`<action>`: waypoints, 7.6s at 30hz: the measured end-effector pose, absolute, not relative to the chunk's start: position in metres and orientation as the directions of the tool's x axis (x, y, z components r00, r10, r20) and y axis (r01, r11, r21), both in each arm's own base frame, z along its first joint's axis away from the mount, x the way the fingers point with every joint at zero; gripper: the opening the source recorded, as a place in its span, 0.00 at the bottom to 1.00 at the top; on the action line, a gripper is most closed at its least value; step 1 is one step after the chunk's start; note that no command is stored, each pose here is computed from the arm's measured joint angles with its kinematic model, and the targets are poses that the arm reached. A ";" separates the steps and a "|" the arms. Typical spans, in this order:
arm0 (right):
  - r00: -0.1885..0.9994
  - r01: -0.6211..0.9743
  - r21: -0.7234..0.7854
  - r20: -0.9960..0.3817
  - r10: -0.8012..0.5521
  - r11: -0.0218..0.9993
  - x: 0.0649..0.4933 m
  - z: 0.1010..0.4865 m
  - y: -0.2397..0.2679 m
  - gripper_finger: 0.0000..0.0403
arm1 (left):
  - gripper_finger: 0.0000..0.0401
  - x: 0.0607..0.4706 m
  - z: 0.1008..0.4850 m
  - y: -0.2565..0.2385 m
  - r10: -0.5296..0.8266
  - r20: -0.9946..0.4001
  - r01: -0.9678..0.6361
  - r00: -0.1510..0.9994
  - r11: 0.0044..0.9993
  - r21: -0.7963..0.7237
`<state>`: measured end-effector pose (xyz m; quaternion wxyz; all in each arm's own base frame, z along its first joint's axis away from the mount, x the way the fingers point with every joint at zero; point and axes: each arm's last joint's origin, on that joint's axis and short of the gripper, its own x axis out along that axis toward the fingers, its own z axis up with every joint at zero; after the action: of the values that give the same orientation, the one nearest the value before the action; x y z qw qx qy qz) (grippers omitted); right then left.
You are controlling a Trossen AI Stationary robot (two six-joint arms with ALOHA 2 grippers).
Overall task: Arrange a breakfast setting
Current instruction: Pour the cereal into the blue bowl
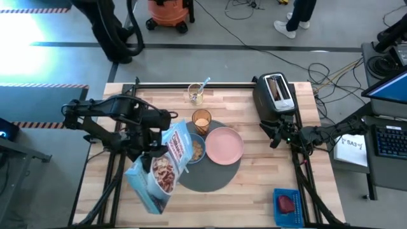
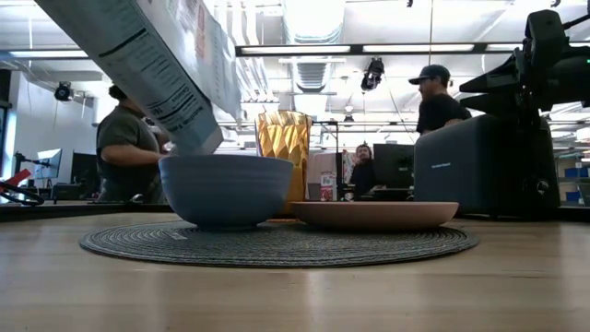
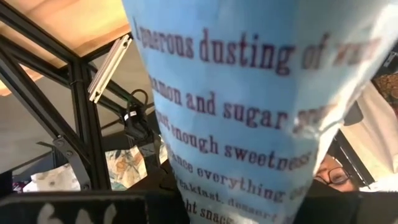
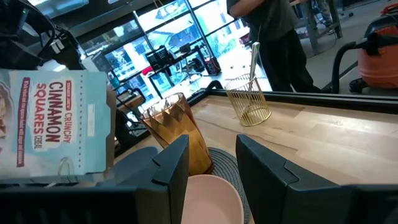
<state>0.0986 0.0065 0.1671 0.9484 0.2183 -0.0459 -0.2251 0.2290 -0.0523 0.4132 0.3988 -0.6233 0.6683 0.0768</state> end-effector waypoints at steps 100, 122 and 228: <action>0.894 0.407 0.435 -0.012 -0.447 0.803 0.099 0.167 0.007 0.31 | 0.26 0.235 0.401 -0.076 -0.642 -0.765 -0.864 0.054 0.353 -0.358; 0.894 0.407 0.435 -0.011 -0.447 0.803 0.099 0.167 0.006 0.31 | 0.26 0.208 0.388 -0.152 -0.273 -0.958 -0.798 0.092 0.555 -0.235; 0.894 0.407 0.435 -0.011 -0.447 0.803 0.099 0.167 0.007 0.31 | 0.26 0.193 0.134 -0.186 0.843 -0.538 -0.962 0.019 0.162 0.219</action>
<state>0.0986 0.0065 0.1672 0.9484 0.2185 -0.0460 -0.2251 0.1927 -0.1857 0.1340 0.7061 -0.1043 0.2867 0.6390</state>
